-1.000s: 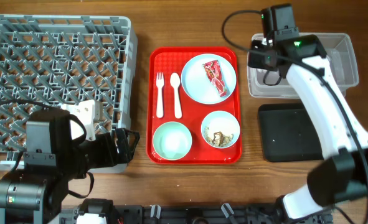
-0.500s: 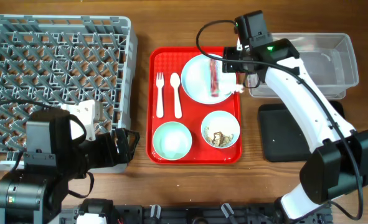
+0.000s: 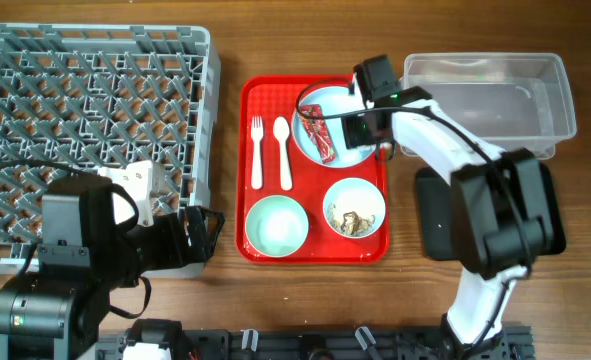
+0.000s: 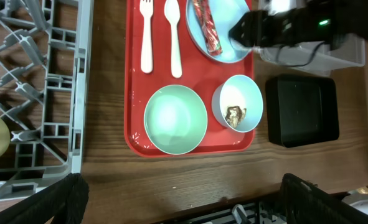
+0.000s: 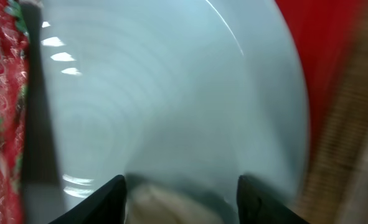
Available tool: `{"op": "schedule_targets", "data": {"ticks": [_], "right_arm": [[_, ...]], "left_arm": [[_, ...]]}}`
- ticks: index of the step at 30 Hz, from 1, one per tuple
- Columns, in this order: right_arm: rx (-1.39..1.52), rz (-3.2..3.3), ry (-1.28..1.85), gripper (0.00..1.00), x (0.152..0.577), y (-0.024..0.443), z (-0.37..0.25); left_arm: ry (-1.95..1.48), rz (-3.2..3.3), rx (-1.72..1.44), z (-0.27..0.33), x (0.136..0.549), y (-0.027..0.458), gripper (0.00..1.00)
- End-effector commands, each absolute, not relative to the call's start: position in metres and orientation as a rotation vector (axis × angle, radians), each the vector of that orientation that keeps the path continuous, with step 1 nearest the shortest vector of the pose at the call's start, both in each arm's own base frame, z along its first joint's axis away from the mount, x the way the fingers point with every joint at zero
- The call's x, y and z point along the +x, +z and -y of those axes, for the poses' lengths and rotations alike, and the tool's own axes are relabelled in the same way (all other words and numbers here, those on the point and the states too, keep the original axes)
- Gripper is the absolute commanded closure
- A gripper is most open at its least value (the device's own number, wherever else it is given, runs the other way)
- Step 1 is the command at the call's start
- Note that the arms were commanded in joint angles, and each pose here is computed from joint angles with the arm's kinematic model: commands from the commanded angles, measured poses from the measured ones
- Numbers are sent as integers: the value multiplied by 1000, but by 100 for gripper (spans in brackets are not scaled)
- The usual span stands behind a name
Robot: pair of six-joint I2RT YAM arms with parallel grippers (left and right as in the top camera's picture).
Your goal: Sort waste into correct bins and load items into the dishwasher rack
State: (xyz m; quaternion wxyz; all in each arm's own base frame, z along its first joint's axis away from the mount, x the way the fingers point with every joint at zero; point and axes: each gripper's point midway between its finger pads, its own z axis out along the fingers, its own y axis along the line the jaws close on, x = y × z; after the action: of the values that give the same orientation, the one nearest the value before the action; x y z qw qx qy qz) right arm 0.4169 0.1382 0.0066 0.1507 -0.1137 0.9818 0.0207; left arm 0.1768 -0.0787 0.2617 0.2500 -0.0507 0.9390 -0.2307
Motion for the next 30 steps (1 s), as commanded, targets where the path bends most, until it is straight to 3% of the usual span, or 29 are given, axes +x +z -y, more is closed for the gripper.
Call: {"op": "schedule_targets", "data": {"ticks": [1, 8, 11, 14, 15, 16, 18, 22, 24, 26, 30], "right_arm": [[-399, -2869, 11, 68, 407, -12, -135], [-241, -2643, 139, 90, 424, 95, -143], [-26, -2528, 92, 89, 435, 145, -104], [92, -2508, 41, 83, 445, 149, -60], [158, -2527, -6, 75, 449, 137, -35], [172, -2539, 1, 25, 452, 130, -26], [124, -2529, -1, 13, 454, 135, -23], [51, -2375, 154, 15, 447, 203, -48], [-136, -2401, 486, 29, 422, 211, -109], [-221, -2501, 570, 31, 398, 182, -148], [-398, -2654, 450, 31, 382, 93, -202]], "left_arm": [[-653, -2547, -122, 82, 176, 266, 0], [-653, -2547, -122, 82, 176, 266, 0], [-653, -2547, -122, 82, 176, 266, 0], [-653, -2547, -122, 82, 176, 266, 0], [-653, -2547, -122, 82, 176, 266, 0], [-653, -2547, -122, 82, 176, 266, 0], [-653, -2547, -122, 82, 176, 266, 0], [-653, -2548, -122, 82, 176, 266, 0], [-653, -2547, -122, 82, 176, 266, 0], [-653, -2547, -122, 82, 176, 266, 0], [-653, -2547, -122, 82, 176, 266, 0]]}}
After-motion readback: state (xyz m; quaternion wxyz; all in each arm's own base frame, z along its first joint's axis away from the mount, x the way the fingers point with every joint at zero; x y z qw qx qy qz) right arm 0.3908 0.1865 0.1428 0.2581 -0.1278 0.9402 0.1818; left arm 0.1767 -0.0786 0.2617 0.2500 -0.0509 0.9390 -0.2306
